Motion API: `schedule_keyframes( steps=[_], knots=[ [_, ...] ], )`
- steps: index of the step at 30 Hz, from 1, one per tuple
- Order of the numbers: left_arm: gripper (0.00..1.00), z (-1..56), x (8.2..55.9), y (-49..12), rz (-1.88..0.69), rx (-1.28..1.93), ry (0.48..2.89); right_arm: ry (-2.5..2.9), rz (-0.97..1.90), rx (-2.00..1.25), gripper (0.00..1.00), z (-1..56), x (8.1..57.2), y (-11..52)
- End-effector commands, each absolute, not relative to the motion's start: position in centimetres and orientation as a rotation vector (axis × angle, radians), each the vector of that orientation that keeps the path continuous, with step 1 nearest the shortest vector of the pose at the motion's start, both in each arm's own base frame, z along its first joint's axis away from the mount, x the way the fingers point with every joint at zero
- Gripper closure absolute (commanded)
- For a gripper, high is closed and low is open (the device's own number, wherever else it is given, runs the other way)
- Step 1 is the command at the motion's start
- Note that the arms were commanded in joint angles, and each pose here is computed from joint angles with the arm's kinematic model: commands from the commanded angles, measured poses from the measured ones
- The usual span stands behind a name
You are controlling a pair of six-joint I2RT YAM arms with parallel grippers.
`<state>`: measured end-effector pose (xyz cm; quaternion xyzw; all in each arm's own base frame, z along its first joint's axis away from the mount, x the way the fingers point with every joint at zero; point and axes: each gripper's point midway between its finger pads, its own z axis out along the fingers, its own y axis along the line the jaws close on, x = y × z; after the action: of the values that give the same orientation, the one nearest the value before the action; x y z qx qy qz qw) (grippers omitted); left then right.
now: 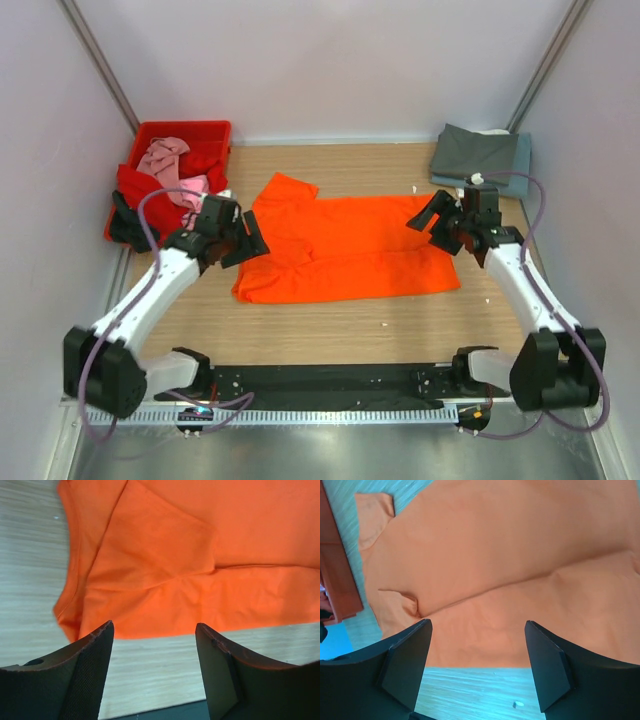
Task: Fold and stack the t-shirts
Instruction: Fold the tshirt
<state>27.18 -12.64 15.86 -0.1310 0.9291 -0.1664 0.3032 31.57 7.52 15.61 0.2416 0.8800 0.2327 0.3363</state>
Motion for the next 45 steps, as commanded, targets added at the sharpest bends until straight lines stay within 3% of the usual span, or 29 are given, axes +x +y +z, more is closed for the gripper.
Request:
schedule_keyframes(
  steps=[1, 6, 15, 21, 26, 29, 32, 36, 41, 42, 43, 45],
  knots=[
    [0.34, 12.2, 30.2, -15.3, -0.535, -0.325, 2.472, 2.310, 0.732, 0.531, 0.19, 14.6, 34.8, 9.7],
    [0.39, 6.4, 30.9, -15.7, -0.446, -0.305, 2.619, 2.415, 0.652, 0.589, 0.20, 9.0, 35.1, 9.0],
    [0.39, 1.6, 25.8, -15.5, -0.319, -0.282, 2.757, 2.559, 0.393, 0.776, 0.20, 0.6, 28.0, 5.9],
    [0.39, -0.5, 21.2, -15.4, -0.197, -0.256, 2.839, 2.613, 0.282, 0.891, 0.20, -0.9, 23.7, 4.7],
    [0.37, 2.0, 18.0, -17.5, -0.268, -0.219, 2.827, 2.549, 0.351, 0.925, 0.14, 1.9, 22.5, 5.2],
    [0.30, 5.7, 19.9, -17.1, -0.226, -0.208, 2.724, 2.454, 0.413, 0.898, 0.10, 6.1, 24.3, 5.6],
    [0.16, 10.3, 23.9, -16.7, -0.112, -0.119, 2.612, 2.375, 0.362, 0.813, 0.08, 10.9, 26.7, 4.7],
    [0.14, 17.7, 31.5, -18.0, -0.092, -0.050, 2.501, 2.318, 0.328, 0.704, 0.07, 14.9, 28.3, 4.1],
    [0.02, 18.5, 40.5, -18.0, -0.154, 0.000, 2.472, 2.307, 0.386, 0.661, 0.08, 15.6, 27.7, 4.8],
    [0.02, 19.9, 42.6, -18.2, -0.184, -0.006, 2.433, 2.309, 0.432, 0.642, 0.08, 15.9, 27.4, 5.4],
    [0.02, 17.1, 44.4, -17.6, -0.163, 0.006, 2.490, 2.314, 0.459, 0.632, 0.08, 16.1, 27.3, 5.8],
    [0.04, 17.2, 47.4, -17.5, -0.179, 0.013, 2.468, 2.319, 0.487, 0.610, 0.08, 16.5, 26.9, 6.2]
  ],
)
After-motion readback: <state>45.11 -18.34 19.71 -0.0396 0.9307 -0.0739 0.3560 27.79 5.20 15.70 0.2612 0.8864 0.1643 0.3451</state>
